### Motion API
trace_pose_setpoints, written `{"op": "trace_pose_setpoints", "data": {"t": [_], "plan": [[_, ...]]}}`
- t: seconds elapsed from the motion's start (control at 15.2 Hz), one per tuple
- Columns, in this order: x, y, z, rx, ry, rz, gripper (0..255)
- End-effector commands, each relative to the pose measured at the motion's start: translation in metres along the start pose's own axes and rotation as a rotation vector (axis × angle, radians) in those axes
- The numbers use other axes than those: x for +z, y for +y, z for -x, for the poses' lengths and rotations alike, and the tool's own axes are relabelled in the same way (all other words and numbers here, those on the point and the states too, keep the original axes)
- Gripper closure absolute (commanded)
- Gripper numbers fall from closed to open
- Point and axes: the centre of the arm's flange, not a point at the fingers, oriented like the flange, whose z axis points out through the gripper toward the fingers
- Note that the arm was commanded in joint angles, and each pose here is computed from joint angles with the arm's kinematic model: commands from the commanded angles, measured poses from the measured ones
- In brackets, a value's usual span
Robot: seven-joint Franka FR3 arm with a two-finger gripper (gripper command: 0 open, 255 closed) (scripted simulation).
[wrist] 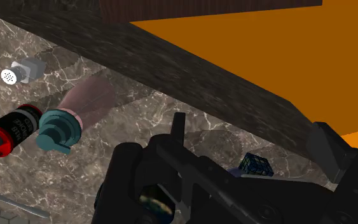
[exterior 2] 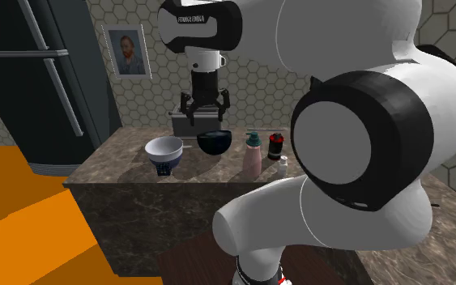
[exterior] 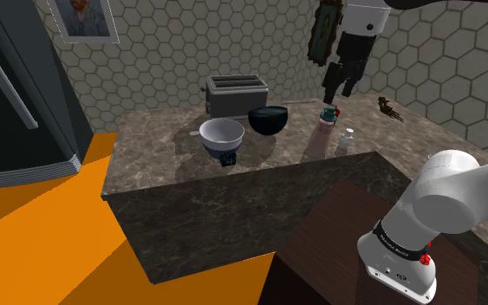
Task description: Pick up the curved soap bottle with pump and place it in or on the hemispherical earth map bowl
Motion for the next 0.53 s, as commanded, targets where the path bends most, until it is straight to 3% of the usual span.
{"op": "trace_pose_setpoints", "data": {"t": [0.0, 0.46], "plan": [[0.0, 0.0, 0.0, 0.0, 0.0, 0.0, 0], [0.055, 0.061, -0.024, 0.13, 0.074, 0.023, 0]]}}
